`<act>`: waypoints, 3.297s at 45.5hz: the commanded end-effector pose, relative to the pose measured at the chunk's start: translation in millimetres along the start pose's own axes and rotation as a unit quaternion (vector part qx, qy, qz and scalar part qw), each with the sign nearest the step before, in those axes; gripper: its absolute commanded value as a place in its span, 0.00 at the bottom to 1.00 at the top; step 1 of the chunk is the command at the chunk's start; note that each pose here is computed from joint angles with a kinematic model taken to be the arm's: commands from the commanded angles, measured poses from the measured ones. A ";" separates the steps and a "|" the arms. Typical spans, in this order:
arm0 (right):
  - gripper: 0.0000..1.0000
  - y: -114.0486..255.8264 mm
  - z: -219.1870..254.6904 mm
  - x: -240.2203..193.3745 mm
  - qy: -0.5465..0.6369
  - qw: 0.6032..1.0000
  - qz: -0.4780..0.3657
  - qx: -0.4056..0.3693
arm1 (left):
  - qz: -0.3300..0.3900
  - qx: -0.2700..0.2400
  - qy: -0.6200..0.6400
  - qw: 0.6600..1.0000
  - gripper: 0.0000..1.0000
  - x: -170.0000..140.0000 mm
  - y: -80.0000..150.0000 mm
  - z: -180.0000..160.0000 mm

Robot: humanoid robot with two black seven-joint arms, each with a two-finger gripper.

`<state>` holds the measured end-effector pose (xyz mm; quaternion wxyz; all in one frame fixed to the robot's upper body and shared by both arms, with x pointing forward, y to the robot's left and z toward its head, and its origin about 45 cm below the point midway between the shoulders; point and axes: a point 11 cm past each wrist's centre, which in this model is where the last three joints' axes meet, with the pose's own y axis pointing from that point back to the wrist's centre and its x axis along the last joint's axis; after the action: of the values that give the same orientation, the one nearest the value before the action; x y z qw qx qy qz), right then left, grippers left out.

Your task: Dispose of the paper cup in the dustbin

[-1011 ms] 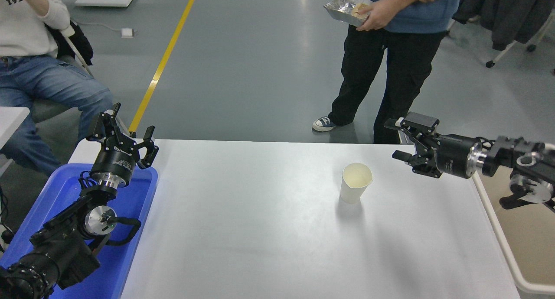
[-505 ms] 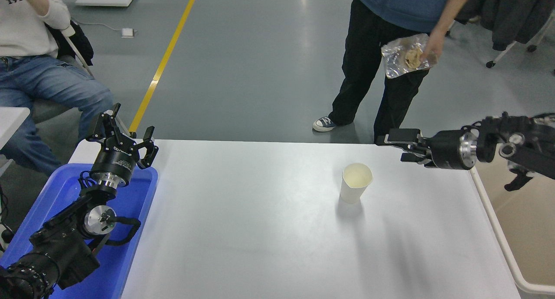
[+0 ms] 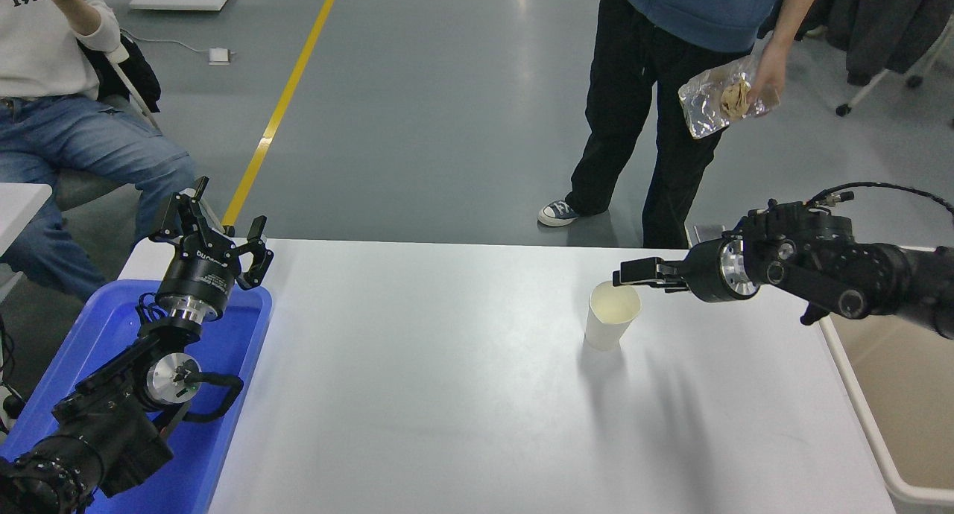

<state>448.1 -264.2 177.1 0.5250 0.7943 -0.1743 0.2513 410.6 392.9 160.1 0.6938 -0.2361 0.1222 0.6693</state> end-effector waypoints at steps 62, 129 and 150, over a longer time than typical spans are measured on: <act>0.11 -36.8 26.7 -45.7 0.034 0.999 0.003 -0.021 | 0.000 0.000 0.000 1.000 1.00 -0.1 -0.1 0.1; 0.00 173.0 -33.2 136.1 0.088 0.994 0.050 0.026 | 0.001 0.000 -0.001 1.000 1.00 1.3 0.5 0.9; 0.00 228.8 180.5 59.0 -0.250 0.942 0.218 -0.049 | 0.001 0.000 -0.002 1.000 1.00 1.8 0.5 1.6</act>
<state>443.8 -419.3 354.0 0.4806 0.7790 -0.3214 0.2425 410.0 395.0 160.3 0.6931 -0.2350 0.1211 0.6707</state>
